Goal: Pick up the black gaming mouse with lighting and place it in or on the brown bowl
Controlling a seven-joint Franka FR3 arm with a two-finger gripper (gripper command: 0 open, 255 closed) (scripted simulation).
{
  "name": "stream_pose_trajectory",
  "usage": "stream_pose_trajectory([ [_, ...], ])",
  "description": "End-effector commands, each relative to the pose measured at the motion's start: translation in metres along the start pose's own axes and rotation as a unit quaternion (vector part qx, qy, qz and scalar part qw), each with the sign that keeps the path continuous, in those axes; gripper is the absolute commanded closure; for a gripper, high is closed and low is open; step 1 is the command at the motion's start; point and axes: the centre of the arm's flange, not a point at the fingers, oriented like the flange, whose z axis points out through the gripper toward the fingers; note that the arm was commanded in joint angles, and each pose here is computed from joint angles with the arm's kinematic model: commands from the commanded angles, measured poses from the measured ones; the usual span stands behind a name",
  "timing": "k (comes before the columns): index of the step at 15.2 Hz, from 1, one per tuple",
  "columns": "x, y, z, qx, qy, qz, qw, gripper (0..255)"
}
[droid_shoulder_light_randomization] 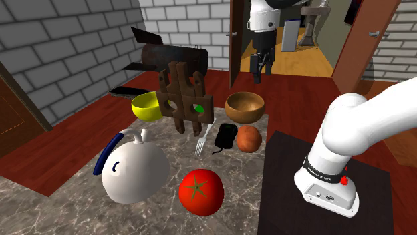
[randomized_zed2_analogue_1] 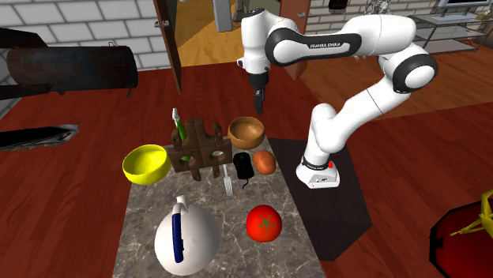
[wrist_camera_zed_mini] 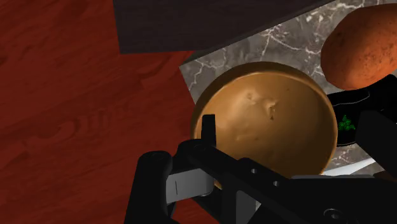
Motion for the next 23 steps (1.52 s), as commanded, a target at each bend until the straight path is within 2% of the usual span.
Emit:
stream_pose_trajectory([
  [1, 0.000, 0.000, 0.000, 0.000, 0.000, 0.000, 1.0000, 0],
  [3, -0.012, -0.020, 0.014, 0.002, 0.005, 0.059, 0.9982, 0],
  [6, -0.024, -0.052, 0.034, 0.005, 0.013, 0.147, 0.9890, 0],
  [9, -0.031, -0.086, 0.054, 0.008, 0.021, 0.235, 0.9718, 0],
  [12, -0.031, -0.120, 0.074, 0.011, 0.029, 0.320, 0.9470, 0],
  [14, -0.027, -0.143, 0.087, 0.013, 0.034, 0.375, 0.9262, 0],
  [17, -0.017, -0.176, 0.107, 0.016, 0.041, 0.456, 0.8889, 0],
  [20, 0.000, -0.207, 0.126, 0.019, 0.048, 0.533, 0.8446, 0],
  [23, 0.022, -0.235, 0.145, 0.022, 0.055, 0.606, 0.7935, 0],
])
